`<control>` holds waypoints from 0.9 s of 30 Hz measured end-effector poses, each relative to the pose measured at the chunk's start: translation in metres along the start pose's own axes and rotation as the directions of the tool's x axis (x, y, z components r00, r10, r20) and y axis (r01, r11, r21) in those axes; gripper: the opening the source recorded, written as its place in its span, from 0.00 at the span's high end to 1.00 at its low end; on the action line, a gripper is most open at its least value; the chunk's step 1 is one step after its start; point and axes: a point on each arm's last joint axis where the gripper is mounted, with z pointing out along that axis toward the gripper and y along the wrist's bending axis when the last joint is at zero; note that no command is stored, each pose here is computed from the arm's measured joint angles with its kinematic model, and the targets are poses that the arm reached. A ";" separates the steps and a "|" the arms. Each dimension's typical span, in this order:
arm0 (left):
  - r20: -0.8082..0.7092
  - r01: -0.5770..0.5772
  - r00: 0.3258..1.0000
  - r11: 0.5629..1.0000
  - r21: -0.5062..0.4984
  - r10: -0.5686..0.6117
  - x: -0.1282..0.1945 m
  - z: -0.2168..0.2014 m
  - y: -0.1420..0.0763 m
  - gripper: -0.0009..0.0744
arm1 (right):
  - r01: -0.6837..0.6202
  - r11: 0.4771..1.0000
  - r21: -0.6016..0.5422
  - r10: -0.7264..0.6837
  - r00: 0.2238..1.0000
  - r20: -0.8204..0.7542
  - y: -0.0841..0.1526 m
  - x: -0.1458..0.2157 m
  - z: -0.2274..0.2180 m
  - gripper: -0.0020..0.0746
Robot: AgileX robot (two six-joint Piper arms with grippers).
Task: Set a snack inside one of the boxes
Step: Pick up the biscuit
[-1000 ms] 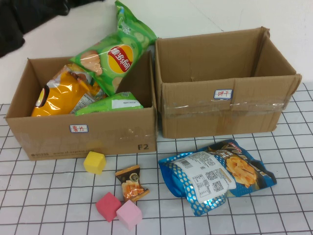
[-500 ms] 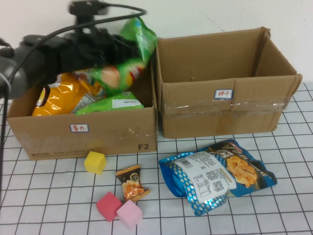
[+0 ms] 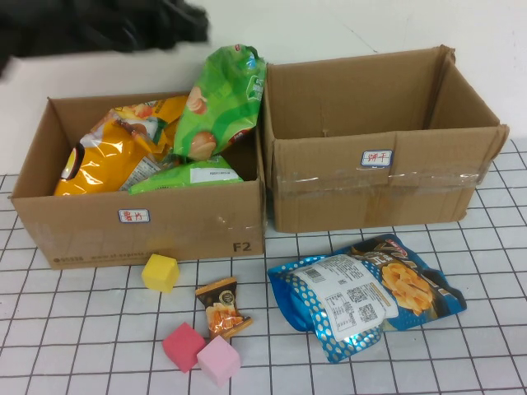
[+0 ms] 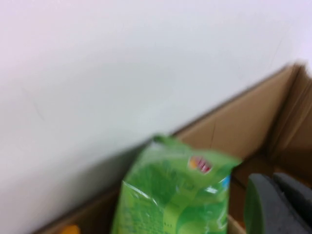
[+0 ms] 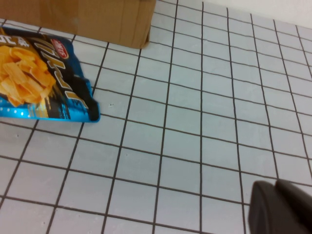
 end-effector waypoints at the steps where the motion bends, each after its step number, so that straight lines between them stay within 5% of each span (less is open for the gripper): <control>1: 0.014 -0.011 1.000 1.000 -0.007 0.011 -0.009 -0.014 -0.003 0.99 | 0.000 1.000 -0.002 0.000 1.000 0.000 0.000 0.000 0.000 0.97; 9: -0.146 -0.145 0.981 0.984 -0.108 0.128 -0.028 -0.089 -0.024 0.99 | 0.001 0.997 -0.080 0.001 1.000 0.023 0.007 -0.002 0.000 0.97; 13: -0.181 -0.119 0.980 0.970 -0.214 0.080 -0.019 -0.122 -0.030 0.99 | 0.048 0.983 -0.177 -0.041 0.998 0.045 0.016 -0.003 -0.002 0.97; 17: -0.278 0.035 0.956 0.979 -0.199 -0.090 0.023 -0.133 -0.040 0.99 | 0.107 0.966 -0.234 -0.089 0.992 0.086 0.022 -0.006 -0.003 0.97; 20: -0.436 0.167 0.876 0.977 -0.130 -0.208 0.069 -0.127 -0.049 0.99 | 0.125 0.959 -0.253 -0.100 0.989 0.110 0.024 -0.007 -0.004 0.97; 27: -0.542 0.317 0.782 0.945 -0.082 -0.309 0.130 -0.106 -0.056 0.99 | 0.138 0.956 -0.258 -0.111 0.987 0.115 0.025 -0.008 -0.003 0.97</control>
